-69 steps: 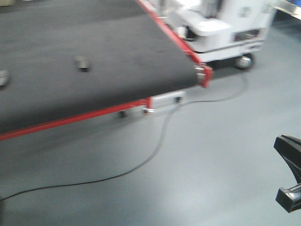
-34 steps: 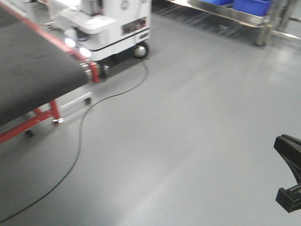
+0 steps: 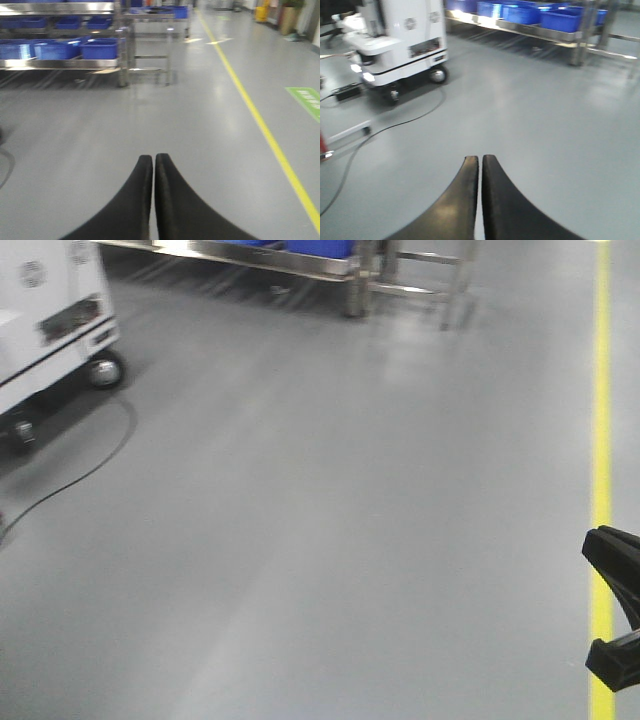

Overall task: Move and align brake pads A on conveyor
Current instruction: 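Back the base away from the belt and turn, then drive the base along the yellow floor line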

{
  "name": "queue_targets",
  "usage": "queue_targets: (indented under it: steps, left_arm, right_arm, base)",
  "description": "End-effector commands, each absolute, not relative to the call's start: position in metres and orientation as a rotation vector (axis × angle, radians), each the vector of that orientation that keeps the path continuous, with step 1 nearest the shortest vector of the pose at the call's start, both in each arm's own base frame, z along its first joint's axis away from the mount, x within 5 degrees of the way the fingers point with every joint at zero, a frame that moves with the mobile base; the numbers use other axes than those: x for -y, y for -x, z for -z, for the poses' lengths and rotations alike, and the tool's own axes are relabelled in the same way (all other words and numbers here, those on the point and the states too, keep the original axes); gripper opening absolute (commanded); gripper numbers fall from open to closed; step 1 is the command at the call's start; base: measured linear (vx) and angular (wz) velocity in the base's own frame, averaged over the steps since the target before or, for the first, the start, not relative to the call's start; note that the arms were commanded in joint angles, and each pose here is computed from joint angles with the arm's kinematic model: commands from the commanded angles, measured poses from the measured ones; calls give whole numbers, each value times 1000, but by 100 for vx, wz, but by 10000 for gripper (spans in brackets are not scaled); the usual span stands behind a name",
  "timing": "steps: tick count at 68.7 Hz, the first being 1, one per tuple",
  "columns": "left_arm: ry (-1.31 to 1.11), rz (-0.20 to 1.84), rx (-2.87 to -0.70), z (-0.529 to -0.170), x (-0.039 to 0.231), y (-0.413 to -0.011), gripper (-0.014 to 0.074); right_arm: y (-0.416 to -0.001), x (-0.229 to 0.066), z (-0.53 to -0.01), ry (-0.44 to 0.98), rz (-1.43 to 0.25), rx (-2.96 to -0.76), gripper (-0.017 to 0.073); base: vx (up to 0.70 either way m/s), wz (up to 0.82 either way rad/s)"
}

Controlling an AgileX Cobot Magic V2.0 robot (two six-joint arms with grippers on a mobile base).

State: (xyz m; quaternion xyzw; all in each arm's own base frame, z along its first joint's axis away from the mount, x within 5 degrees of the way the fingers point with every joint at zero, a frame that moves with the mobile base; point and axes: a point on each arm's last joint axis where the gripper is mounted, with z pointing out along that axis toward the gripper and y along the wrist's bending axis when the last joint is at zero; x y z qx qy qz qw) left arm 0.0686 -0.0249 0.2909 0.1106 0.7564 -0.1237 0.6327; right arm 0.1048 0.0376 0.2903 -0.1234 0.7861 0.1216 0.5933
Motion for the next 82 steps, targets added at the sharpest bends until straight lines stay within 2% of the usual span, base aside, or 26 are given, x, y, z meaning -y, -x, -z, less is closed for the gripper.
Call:
queue_targets:
  steps: [1,43,82]
  left_arm:
    - [-235,295,-1647,-305,25,-70,-5]
    - [-235,295,-1647,-305,25,-70,-5]
    - [-235,295,-1647,-305,25,-70,-5]
  right_arm:
    - [-107,-36,-306,266,-269,-1735,-8]
    - [-107,-36,-306,266,-269,-1733,-8]
    - [-107,-36,-306,266,-269,-1733,-8]
  base:
    - [14,-81]
    - [23,-76]
    - [43,-21]
